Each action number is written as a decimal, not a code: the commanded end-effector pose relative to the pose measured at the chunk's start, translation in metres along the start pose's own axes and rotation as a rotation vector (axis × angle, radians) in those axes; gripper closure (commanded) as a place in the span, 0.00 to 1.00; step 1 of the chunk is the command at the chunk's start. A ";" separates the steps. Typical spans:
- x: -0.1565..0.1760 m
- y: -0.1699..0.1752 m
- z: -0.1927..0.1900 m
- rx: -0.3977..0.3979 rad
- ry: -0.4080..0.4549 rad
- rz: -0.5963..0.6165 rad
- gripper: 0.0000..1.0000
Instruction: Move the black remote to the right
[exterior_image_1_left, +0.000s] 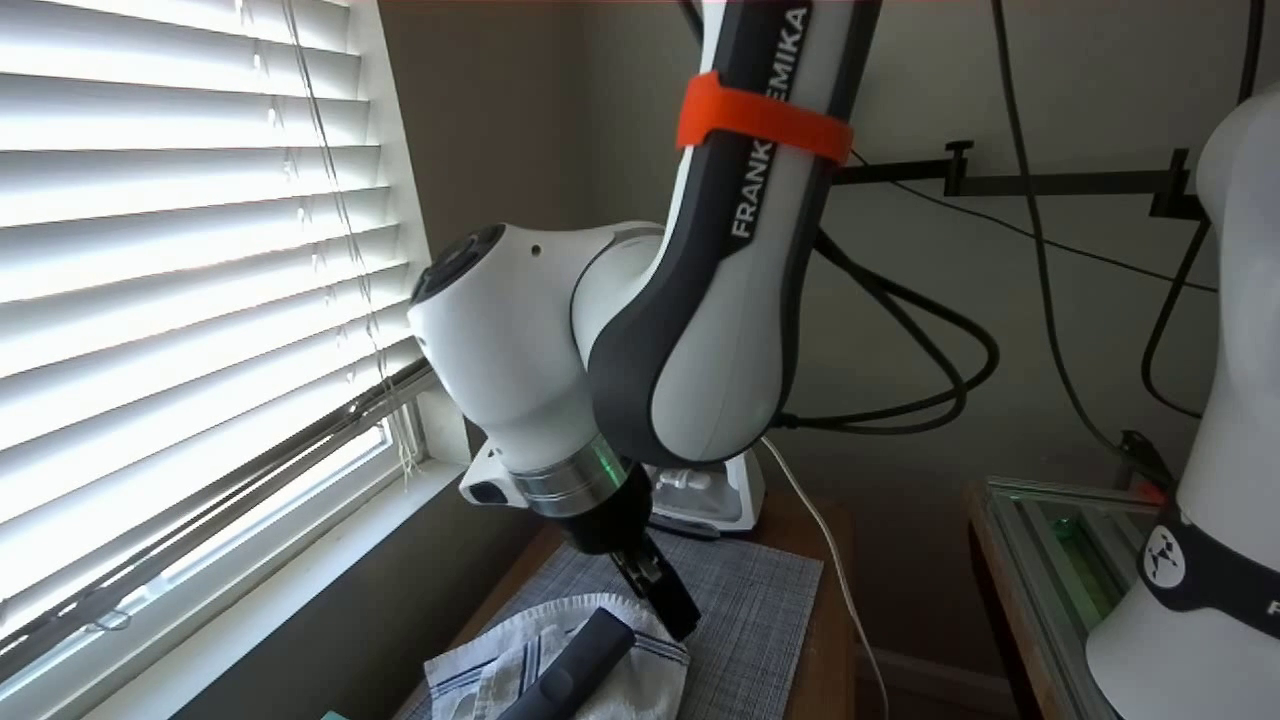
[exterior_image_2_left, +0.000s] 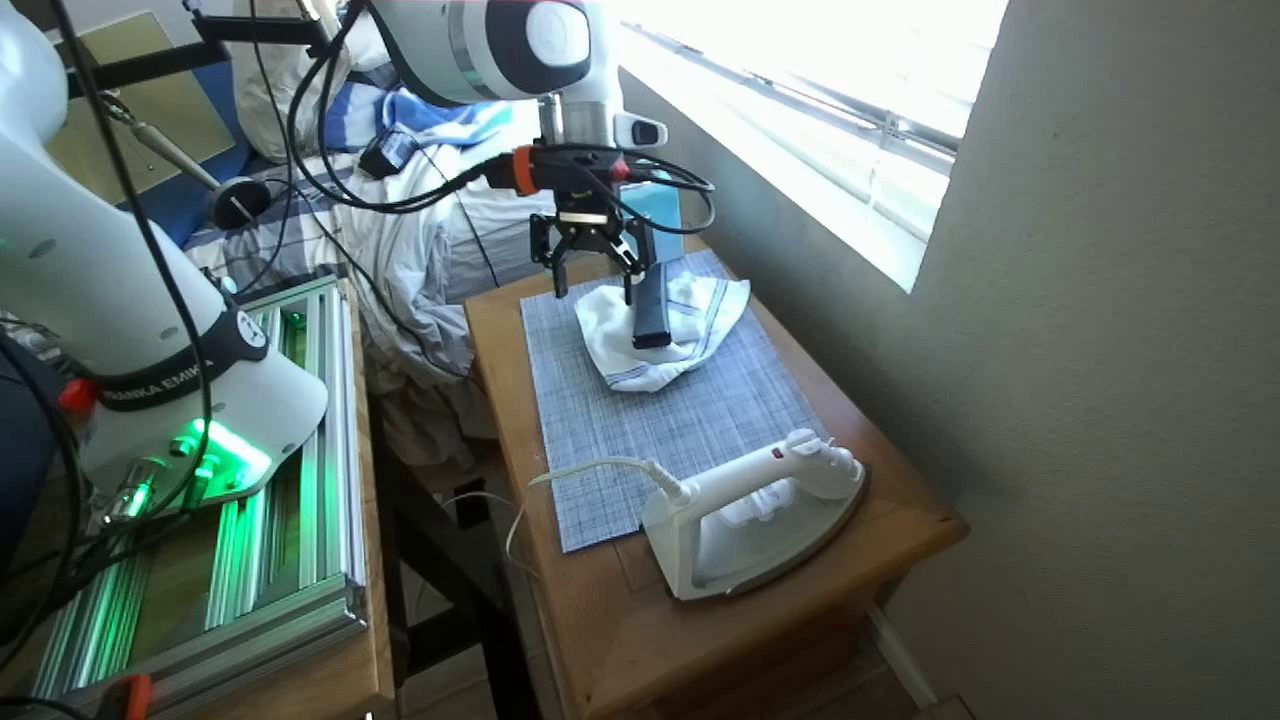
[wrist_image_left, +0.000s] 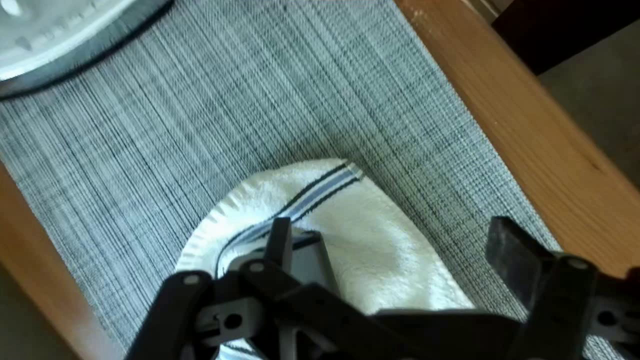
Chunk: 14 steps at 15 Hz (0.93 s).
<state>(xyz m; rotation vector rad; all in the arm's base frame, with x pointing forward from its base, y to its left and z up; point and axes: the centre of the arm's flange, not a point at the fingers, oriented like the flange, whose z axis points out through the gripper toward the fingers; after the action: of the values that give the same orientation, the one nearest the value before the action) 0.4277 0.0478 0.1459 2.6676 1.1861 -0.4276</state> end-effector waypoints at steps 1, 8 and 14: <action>0.020 0.021 0.006 0.037 0.118 -0.161 0.00; 0.018 0.039 -0.001 -0.011 0.128 -0.182 0.00; 0.019 0.048 0.027 -0.069 0.144 -0.222 0.00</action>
<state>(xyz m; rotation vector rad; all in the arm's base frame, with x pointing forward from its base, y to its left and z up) 0.4687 0.0310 0.1354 2.5932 1.5014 -0.2602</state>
